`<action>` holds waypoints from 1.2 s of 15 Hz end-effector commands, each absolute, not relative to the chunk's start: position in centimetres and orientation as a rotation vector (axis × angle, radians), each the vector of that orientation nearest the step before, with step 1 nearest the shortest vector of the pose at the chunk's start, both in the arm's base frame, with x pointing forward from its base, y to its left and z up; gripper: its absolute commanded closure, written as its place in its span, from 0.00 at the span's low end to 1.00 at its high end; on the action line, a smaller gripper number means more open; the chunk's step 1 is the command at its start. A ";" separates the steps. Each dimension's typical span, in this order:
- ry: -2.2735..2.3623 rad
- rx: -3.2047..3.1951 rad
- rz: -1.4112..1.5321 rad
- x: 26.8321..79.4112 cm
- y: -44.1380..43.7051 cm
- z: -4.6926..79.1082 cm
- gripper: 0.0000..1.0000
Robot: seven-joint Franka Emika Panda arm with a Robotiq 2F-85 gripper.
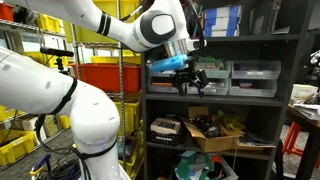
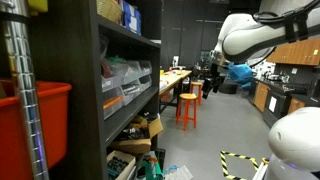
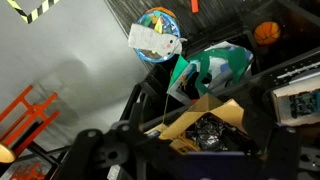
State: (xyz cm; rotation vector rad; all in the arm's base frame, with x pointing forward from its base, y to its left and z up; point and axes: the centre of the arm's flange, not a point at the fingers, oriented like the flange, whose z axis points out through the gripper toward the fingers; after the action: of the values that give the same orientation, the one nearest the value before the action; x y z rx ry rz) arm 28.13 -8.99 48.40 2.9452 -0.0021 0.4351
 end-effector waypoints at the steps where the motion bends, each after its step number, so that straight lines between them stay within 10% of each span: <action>1: -0.001 2.949 0.422 28.1 -8.9 48.0 0.00; 18: 0.569 2.824 0.657 25.3 -4.3 50.7 0.00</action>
State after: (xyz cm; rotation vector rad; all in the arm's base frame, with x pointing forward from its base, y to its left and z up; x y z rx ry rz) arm 28.69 -6.06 51.59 2.8670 0.3680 0.5821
